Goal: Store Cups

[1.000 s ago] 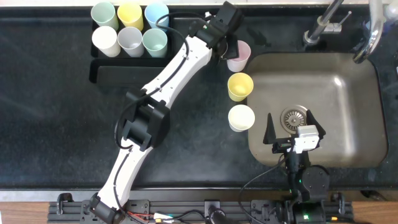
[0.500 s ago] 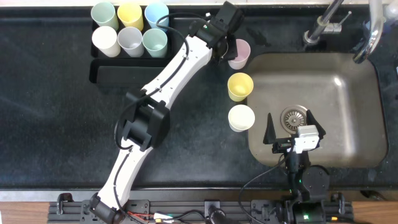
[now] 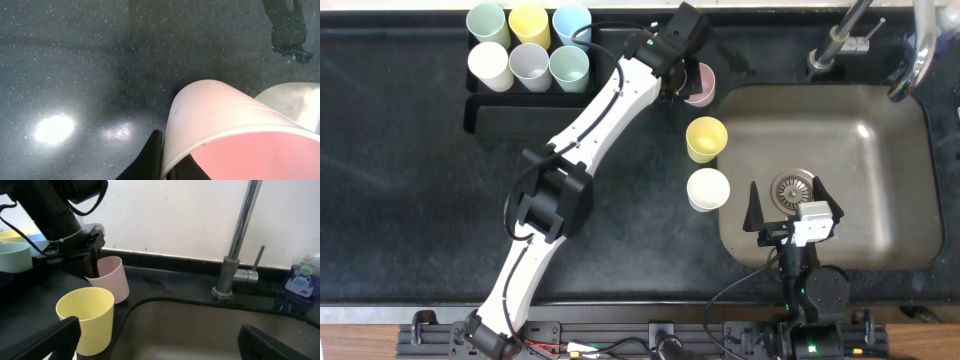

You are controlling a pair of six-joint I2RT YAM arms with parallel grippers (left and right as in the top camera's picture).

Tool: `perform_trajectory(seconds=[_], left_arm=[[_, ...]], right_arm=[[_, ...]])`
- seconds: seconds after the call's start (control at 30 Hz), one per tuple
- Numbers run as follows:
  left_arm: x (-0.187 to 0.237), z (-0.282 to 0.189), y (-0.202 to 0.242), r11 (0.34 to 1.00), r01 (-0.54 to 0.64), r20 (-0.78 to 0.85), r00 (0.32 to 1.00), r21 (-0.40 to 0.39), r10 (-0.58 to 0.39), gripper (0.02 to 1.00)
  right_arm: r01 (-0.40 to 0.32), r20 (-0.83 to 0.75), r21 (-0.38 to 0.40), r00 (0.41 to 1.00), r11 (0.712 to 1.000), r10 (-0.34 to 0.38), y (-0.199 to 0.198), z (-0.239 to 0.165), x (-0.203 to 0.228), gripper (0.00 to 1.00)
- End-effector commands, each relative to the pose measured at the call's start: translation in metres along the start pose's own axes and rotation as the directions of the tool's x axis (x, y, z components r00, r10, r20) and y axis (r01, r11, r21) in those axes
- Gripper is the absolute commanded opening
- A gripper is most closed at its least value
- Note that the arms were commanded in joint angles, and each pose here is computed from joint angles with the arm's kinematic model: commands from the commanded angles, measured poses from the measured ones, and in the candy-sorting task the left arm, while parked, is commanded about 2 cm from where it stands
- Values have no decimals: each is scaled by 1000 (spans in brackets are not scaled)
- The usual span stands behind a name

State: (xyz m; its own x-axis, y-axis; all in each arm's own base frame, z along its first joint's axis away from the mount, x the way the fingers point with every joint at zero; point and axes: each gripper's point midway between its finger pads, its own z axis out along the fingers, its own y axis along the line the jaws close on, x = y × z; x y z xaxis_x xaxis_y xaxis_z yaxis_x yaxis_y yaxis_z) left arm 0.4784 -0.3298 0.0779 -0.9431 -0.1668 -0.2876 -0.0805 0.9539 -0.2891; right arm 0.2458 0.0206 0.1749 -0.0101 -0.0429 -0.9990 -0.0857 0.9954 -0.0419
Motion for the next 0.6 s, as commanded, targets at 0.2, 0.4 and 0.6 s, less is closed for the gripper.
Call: perform_trajectory(seconds=[0.2,0.4,0.6], left_arm=[[-38,-113,6,999,-8,200,980,-36,15,36],[-54,-205,66,988,89,312,949,-129,-45,60],[-52,-254,151,958,234,354,921,-163,-165,60]], right_arm=[[-3,1,11,1000,1000,3,-2,0,3,996],[-3,1,11,1000,1000,3,-2,0,3,996],[-3,1,11,1000,1000,3,-2,0,3,996]])
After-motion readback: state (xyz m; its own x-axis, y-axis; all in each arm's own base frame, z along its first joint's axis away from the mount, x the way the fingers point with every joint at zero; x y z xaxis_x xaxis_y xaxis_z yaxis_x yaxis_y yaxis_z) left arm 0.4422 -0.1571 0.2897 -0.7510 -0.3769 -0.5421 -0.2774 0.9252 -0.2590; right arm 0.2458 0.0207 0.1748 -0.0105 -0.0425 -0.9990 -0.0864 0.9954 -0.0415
